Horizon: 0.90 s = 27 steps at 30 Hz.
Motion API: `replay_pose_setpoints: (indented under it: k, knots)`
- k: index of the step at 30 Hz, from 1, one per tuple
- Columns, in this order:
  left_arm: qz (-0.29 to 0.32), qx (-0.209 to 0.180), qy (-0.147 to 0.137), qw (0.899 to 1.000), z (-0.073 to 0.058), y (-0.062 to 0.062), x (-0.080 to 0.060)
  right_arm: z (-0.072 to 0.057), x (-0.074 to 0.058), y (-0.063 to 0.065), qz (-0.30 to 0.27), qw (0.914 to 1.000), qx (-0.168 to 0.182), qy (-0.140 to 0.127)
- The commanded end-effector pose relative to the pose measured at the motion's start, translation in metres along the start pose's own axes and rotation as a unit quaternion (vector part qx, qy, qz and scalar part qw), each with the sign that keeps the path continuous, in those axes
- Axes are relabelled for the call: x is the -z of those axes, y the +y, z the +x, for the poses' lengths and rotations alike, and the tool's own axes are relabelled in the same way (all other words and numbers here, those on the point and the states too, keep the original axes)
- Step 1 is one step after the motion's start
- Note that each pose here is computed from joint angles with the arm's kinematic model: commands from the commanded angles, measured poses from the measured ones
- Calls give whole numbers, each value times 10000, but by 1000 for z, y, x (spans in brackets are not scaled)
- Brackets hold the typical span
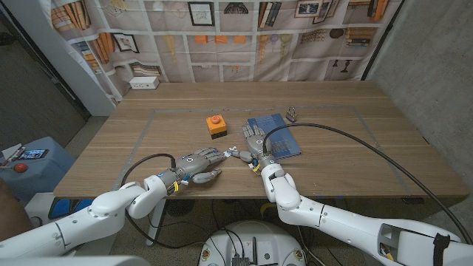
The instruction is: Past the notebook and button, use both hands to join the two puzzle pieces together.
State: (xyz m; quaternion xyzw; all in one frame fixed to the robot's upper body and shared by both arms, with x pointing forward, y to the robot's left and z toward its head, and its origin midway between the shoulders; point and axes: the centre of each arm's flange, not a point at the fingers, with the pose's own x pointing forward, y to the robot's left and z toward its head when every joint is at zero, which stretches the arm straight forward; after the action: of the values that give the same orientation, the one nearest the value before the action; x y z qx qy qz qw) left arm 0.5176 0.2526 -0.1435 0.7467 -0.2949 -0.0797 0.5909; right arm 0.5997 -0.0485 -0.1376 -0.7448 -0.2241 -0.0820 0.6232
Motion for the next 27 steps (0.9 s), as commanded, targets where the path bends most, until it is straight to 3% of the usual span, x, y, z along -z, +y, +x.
replay_pose_setpoints:
  k: [1, 27]
  knots:
    - [20, -229, -18, 9997, 1, 6, -1, 0, 0, -6, 74, 9999, 85, -19]
    - [87, -566, -37, 9984, 2, 20, -3, -5, -3, -28, 396, 9986, 317, -114]
